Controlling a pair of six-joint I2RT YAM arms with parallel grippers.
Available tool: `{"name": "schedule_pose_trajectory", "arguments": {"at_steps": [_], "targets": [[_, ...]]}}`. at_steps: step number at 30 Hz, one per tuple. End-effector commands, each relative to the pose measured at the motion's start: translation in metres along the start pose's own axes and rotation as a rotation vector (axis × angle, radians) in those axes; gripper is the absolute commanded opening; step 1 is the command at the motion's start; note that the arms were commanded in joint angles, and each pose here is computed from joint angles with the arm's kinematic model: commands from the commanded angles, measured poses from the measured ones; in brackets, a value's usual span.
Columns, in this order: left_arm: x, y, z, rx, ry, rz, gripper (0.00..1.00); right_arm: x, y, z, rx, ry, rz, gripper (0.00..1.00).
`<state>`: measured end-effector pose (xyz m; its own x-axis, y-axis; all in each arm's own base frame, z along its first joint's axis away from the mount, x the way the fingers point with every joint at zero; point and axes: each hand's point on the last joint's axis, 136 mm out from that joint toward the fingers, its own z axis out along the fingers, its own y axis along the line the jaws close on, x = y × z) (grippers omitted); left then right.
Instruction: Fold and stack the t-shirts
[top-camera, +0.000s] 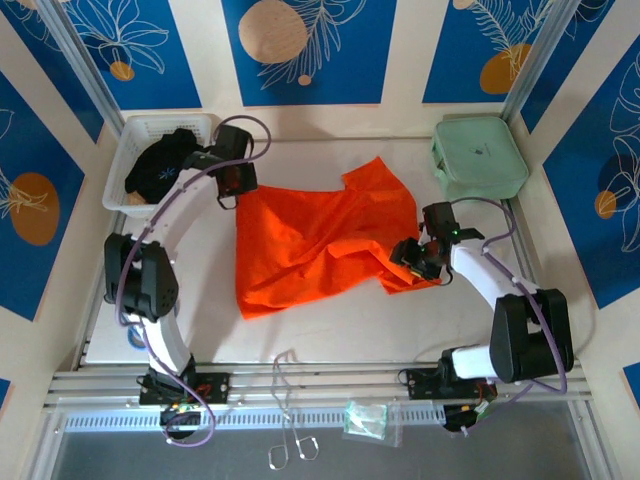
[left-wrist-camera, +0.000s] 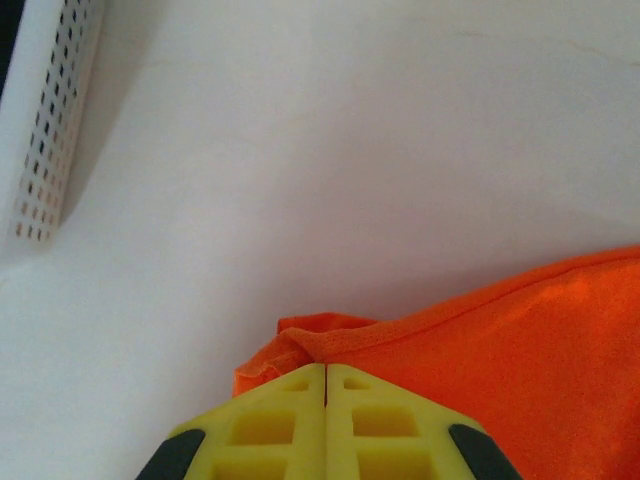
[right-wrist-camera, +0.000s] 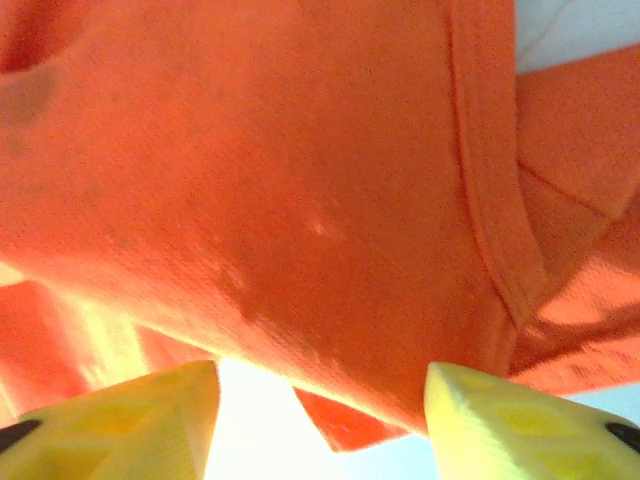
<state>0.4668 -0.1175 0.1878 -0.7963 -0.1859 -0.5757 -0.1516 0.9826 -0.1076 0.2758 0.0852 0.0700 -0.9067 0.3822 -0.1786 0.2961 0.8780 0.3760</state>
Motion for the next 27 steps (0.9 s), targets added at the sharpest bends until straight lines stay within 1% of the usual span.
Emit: {"name": "schedule_pose_trajectory", "arguments": {"at_steps": [1,3,5,8,10,13,17,21,25,27], "targets": [[-0.014,0.013,0.021,-0.069,0.008,0.011,0.00,0.009,-0.001,-0.007,0.025,-0.010,0.009,0.63],[-0.022,0.013,0.032,-0.070,0.014,0.001,0.00,0.013,-0.001,-0.007,0.031,0.002,0.013,0.62],[-0.026,0.012,0.038,-0.065,0.023,-0.010,0.00,0.021,-0.002,-0.007,0.045,0.022,0.014,0.58],[-0.030,0.009,0.037,-0.048,0.013,-0.020,0.00,0.042,0.001,-0.006,0.074,0.052,-0.010,0.54],[-0.033,0.007,0.033,-0.040,0.003,-0.020,0.00,0.057,0.005,-0.003,0.085,0.074,-0.026,0.48],[-0.035,0.008,0.030,-0.041,-0.002,-0.015,0.00,0.067,0.015,0.002,0.078,0.089,-0.045,0.43],[-0.034,0.005,0.027,-0.025,0.004,-0.015,0.00,0.062,0.027,0.014,0.096,0.085,-0.066,0.43],[-0.034,0.005,0.026,-0.021,0.005,-0.010,0.00,0.054,0.035,0.029,0.143,0.087,-0.100,0.48],[-0.038,0.004,0.024,-0.019,-0.005,-0.005,0.00,0.055,0.036,0.046,0.221,0.109,-0.134,0.48],[-0.040,0.004,0.023,-0.018,-0.008,-0.003,0.00,0.057,0.033,0.053,0.263,0.120,-0.137,0.45]]}}
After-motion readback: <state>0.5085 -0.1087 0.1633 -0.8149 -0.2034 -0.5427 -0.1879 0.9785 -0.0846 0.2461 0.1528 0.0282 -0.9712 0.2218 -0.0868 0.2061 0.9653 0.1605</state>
